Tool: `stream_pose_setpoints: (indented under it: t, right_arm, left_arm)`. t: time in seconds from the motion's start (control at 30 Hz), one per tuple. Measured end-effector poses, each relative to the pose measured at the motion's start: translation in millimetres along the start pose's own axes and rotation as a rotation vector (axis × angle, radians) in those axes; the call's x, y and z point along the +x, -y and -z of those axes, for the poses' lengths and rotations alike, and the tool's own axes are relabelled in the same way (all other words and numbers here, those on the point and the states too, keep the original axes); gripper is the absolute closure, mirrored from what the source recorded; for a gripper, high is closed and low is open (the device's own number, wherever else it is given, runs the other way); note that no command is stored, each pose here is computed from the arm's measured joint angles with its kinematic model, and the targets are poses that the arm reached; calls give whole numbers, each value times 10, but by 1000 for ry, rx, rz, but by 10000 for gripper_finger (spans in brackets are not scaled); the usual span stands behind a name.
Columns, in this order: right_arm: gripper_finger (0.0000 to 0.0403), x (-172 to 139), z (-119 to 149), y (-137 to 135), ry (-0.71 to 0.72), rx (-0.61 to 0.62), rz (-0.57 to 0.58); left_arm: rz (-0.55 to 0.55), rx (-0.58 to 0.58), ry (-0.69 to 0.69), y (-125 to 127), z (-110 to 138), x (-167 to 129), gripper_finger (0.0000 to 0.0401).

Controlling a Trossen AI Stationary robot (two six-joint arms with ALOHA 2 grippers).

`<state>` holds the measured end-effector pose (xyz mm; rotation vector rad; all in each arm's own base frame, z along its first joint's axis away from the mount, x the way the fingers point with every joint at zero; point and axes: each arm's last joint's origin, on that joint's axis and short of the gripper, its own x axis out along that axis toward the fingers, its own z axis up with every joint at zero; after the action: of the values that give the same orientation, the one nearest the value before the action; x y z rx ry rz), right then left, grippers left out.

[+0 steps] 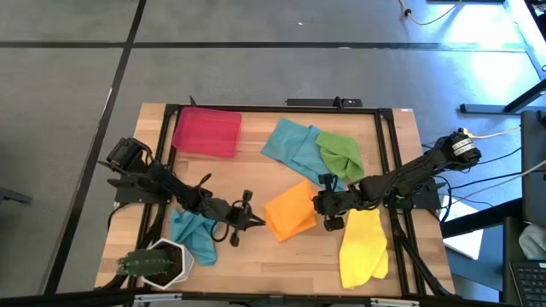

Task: Roll microfiber towels into tight, uniform cylinder then place into a basket
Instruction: Fold the orange microfiber towel

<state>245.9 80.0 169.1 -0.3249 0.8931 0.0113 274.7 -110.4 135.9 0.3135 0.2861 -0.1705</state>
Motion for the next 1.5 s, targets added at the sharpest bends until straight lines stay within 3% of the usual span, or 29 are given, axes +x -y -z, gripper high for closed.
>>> stream_pose_setpoints:
  t: [0.3,0.47,0.67,1.0,1.23,1.5]
  right_arm:
    - [291,-3,-14,-32,13,3,-113]
    - [232,-7,-13,-58,9,29,-198]
    - [185,-31,-7,-129,-1,38,-316]
    - [163,-72,-8,-232,-1,36,-351]
    - [162,-61,-57,-181,50,98,-200]
    - [162,0,-68,-150,51,169,-186]
  left_arm:
    - [-96,-30,-16,-44,6,3,298]
    - [-123,-62,-14,-84,8,11,288]
    - [-30,-137,-13,-65,20,16,287]
    - [11,-207,-83,45,110,49,287]
    - [10,-203,-133,141,197,380,287]
    - [-72,-168,-240,144,170,546,287]
